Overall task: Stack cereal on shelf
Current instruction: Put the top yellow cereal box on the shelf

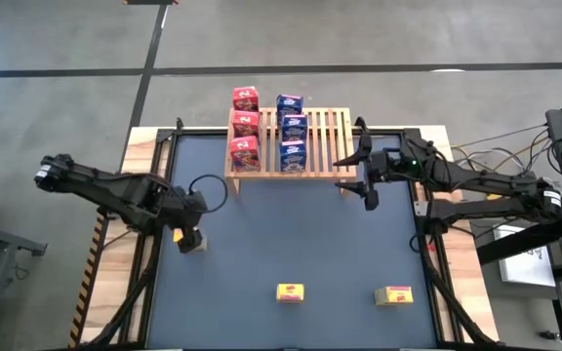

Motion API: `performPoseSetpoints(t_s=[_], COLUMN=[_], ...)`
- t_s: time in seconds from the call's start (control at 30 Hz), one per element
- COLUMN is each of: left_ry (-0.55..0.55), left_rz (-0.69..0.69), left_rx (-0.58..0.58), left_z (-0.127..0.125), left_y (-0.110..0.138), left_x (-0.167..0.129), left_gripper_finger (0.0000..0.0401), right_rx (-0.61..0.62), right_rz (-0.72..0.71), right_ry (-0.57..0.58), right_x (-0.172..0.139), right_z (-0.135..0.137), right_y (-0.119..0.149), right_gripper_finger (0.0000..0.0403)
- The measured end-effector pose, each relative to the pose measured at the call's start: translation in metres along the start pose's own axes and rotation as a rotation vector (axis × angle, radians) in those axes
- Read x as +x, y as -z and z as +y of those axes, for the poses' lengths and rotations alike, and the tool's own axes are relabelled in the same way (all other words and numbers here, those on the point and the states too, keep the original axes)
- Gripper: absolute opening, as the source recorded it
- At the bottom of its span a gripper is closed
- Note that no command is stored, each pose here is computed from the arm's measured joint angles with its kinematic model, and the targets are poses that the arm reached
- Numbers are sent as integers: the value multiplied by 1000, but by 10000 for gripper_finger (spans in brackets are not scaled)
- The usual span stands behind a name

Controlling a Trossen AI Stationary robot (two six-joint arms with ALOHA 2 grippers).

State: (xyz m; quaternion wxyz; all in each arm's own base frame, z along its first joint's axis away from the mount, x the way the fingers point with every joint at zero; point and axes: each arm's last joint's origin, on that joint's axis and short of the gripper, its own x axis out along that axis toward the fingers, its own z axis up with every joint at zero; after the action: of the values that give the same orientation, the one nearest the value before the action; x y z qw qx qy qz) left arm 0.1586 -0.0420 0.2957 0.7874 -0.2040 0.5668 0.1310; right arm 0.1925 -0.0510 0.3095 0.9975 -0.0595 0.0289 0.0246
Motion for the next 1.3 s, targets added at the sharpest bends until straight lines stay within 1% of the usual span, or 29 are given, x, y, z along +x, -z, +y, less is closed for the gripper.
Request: performPoseSetpoints(t_s=[0.07,0.17,0.4,0.6,0.77,0.9,1.07,1.3], left_ry=[14,11,-97,-138,-170,-170,-121,-99], left_rz=[24,47,175,185,215,219,186,164], left_rx=[16,77,143,202,248,261,246,241], left_z=[-2,-5,1,2,6,8,8,10], left_y=[4,9,28,34,41,46,48,50], left_x=[1,2,7,16,29,44,61,65], left_gripper_finger=[334,334,334,334,334,334,334,307], right_rx=[1,-6,-6,-20,-19,-15,-4,0], right_rz=[5,6,22,21,28,41,58,36], right_ry=[-1,-1,-4,-4,-5,-7,-9,-9], right_x=[0,1,4,4,7,12,19,22], right_z=[0,0,-1,-1,-2,-3,-5,-6], right_y=[2,3,6,6,8,11,17,16], right_gripper_finger=[247,247,247,247,247,247,247,247])
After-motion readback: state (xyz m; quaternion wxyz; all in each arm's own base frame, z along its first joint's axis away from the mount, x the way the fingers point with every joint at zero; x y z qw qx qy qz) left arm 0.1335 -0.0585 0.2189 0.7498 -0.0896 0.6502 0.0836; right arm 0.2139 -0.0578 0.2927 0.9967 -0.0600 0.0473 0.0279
